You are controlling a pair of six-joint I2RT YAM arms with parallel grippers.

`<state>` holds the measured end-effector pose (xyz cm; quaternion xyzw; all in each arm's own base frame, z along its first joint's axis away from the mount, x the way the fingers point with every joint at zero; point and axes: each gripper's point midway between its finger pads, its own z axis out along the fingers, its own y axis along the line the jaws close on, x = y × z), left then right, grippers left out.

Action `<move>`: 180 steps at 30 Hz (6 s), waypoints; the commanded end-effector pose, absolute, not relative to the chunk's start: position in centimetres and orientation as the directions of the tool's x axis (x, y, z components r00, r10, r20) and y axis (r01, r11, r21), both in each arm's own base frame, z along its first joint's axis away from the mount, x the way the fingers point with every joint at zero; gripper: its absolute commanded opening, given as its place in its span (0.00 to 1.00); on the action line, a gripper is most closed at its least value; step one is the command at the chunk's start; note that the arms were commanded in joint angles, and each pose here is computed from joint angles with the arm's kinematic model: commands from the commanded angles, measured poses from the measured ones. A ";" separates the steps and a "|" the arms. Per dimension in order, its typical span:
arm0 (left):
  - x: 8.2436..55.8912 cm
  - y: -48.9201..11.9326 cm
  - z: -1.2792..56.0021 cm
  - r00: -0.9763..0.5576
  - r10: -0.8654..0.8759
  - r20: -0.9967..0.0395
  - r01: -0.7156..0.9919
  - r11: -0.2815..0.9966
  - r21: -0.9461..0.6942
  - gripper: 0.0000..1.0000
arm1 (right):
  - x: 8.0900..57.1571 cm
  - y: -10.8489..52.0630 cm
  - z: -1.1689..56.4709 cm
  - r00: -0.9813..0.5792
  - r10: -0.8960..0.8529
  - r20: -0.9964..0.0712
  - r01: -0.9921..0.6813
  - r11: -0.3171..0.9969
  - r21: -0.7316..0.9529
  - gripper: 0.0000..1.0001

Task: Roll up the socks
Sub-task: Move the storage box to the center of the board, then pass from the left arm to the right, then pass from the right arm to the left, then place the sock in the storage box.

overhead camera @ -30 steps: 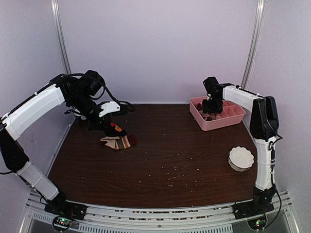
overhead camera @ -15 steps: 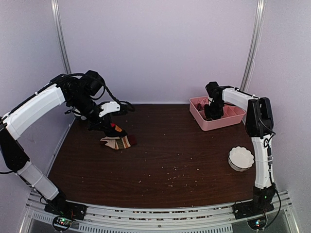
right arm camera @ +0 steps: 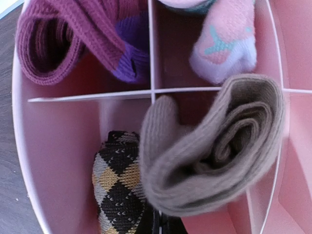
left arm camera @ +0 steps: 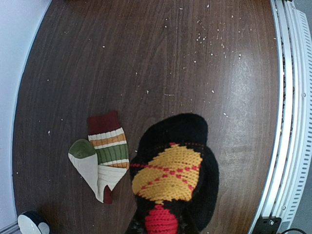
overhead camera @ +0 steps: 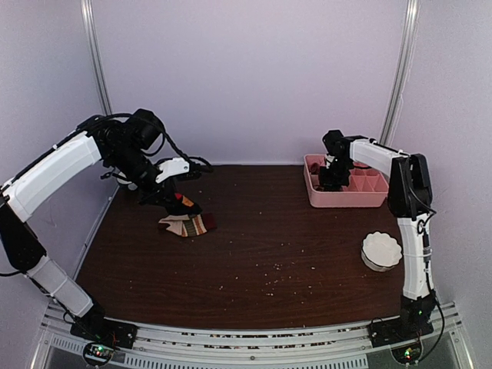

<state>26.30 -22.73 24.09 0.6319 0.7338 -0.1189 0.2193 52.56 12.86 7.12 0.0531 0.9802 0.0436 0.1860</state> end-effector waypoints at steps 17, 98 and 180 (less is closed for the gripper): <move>24.7 -21.8 25.8 -0.112 0.850 -0.514 0.973 0.198 0.115 0.00 | 40.5 43.2 9.2 -0.903 0.285 -0.321 0.019 0.774 0.633 0.02; 20.8 -27.8 34.2 -0.215 0.568 -0.794 0.944 -0.086 -0.318 0.00 | 22.2 49.1 33.0 -0.611 0.062 -0.789 -0.788 0.051 0.614 0.60; 46.7 -36.9 17.1 -0.700 0.414 -0.581 0.543 0.837 -0.058 0.00 | 31.5 26.8 20.9 -0.441 0.214 -0.872 -0.272 0.894 0.357 0.69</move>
